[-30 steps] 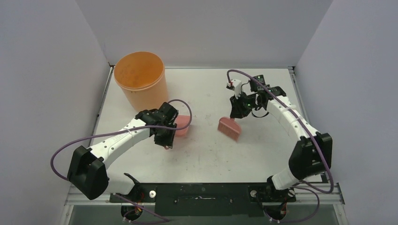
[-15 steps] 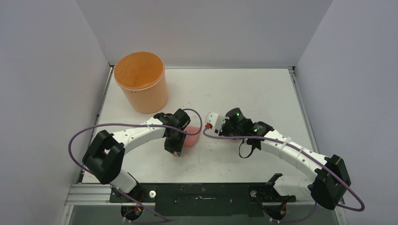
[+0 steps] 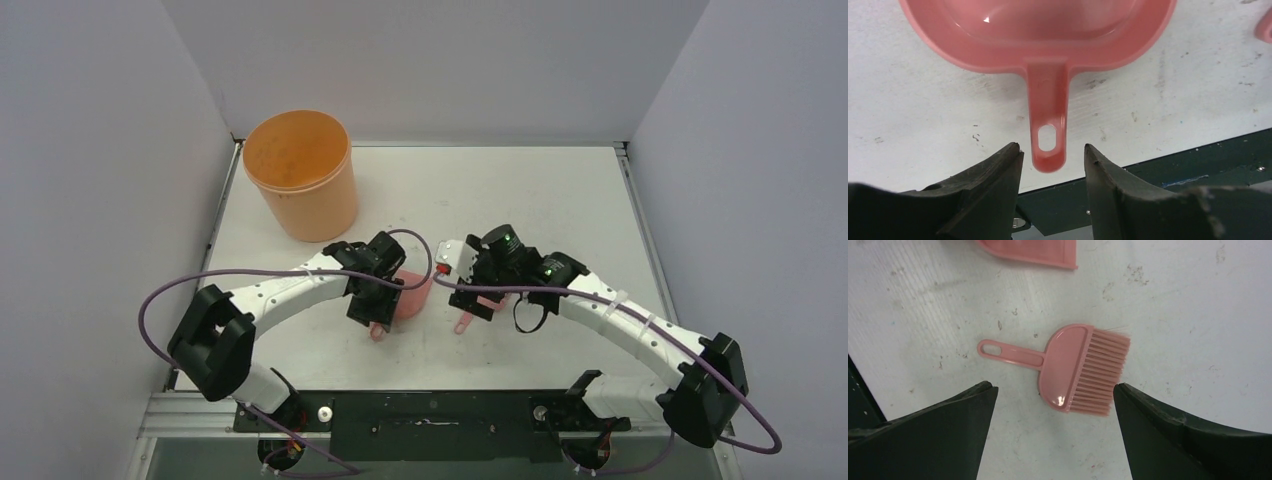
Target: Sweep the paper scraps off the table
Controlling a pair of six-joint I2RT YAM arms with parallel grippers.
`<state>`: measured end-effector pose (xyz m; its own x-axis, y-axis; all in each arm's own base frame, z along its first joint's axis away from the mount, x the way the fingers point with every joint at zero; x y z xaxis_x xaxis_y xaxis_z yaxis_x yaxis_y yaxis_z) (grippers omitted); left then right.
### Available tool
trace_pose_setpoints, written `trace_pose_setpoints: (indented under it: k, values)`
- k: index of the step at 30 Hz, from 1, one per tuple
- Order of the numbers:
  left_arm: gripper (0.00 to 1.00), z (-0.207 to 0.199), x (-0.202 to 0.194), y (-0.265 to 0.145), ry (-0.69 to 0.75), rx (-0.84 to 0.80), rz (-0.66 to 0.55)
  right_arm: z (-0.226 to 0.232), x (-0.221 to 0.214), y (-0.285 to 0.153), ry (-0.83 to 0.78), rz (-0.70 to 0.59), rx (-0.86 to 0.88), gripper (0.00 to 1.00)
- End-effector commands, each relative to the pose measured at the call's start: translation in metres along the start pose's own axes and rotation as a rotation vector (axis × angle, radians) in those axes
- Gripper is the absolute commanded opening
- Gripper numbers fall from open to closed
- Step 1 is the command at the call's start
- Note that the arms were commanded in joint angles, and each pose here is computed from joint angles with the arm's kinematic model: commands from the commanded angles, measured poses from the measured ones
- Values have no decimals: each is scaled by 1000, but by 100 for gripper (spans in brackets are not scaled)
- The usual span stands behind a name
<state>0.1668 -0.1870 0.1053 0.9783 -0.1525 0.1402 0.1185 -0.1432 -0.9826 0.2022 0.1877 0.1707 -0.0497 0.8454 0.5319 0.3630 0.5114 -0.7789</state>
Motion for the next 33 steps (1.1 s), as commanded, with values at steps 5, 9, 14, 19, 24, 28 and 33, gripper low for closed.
trace_pose_setpoints:
  k: [5,9,14,19,24,28,33]
  values:
    - [64,2,31,-67,22,-37,-300,-37,13,-30,369,-187,41,90]
    - [99,8,45,-94,43,-71,-539,-71,-15,-35,550,-253,-168,90]
    - [96,25,64,-130,12,-31,-821,-100,-47,-47,851,-367,-413,90]
    - [96,41,63,-127,-3,-113,-973,-120,-89,-67,1015,-413,-615,90]
    - [96,61,61,-122,-110,-71,-1000,-125,-103,-79,1034,-375,-723,90]
    - [96,65,65,-117,-127,-58,-972,-124,-102,-85,1006,-401,-747,90]
    - [96,65,69,-109,-127,-54,-927,-125,-107,-88,1041,-384,-782,90]
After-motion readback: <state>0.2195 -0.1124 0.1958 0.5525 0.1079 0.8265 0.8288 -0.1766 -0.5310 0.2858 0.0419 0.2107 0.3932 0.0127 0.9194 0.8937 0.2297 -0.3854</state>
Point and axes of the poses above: each gripper's point midway between its finger pads, its own y axis out along the fingers, its own z axis along the line the jaws close on, x = y × z, the point moved 5 cm from there along -y, back along the fingers, and after that the axes turned 6 degrees about -y, right-handed, at the moved point
